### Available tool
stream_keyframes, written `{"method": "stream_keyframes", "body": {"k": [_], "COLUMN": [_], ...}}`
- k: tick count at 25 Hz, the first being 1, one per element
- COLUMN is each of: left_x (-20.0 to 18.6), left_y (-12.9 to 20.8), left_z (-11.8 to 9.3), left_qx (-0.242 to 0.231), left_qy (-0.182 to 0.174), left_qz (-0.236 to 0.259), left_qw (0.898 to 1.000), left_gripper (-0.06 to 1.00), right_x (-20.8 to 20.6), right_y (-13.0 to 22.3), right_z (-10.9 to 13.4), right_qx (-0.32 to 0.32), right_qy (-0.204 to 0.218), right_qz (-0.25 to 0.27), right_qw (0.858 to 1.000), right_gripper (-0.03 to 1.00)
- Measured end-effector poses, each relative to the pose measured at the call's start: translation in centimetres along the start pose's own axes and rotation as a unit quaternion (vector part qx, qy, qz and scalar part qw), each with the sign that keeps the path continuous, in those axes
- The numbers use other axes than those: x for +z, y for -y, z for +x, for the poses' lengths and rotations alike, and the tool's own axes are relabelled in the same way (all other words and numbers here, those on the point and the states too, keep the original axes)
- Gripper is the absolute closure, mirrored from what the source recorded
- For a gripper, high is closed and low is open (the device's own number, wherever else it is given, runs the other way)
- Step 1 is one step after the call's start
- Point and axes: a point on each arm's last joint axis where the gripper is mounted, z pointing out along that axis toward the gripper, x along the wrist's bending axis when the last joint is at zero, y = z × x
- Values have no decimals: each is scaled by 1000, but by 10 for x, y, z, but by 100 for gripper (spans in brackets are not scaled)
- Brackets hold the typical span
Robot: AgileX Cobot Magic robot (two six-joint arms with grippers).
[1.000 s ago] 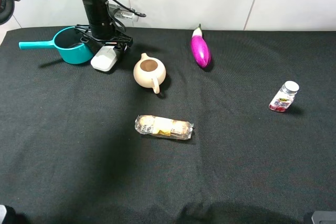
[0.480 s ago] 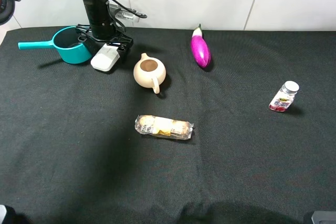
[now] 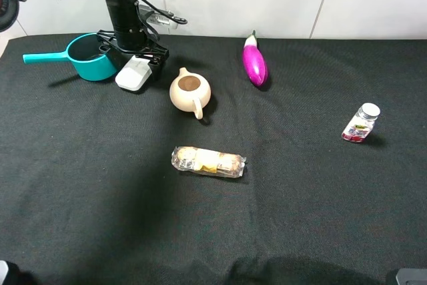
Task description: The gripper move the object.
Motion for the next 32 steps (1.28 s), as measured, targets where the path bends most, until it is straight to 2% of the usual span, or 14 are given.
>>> {"method": "stream_keyframes", "body": {"k": [10, 24, 32], "left_x": [-13, -90, -147], "left_y": [0, 3, 16], "left_z": [0, 1, -4], "left_qx": [0, -1, 9], "left_qy": [0, 4, 1], "left_qz": [-7, -86, -136], "left_qw": [1000, 996, 991], "left_gripper": [-5, -5, -5], "right_x": [0, 0, 0], "right_y": [0, 0, 0], "right_z": [0, 0, 0], "right_qx": [0, 0, 0], "right_qy": [0, 0, 0], "right_qz": [0, 0, 0], "right_qw": [1000, 1000, 1000], "right_gripper": [27, 27, 27]}}
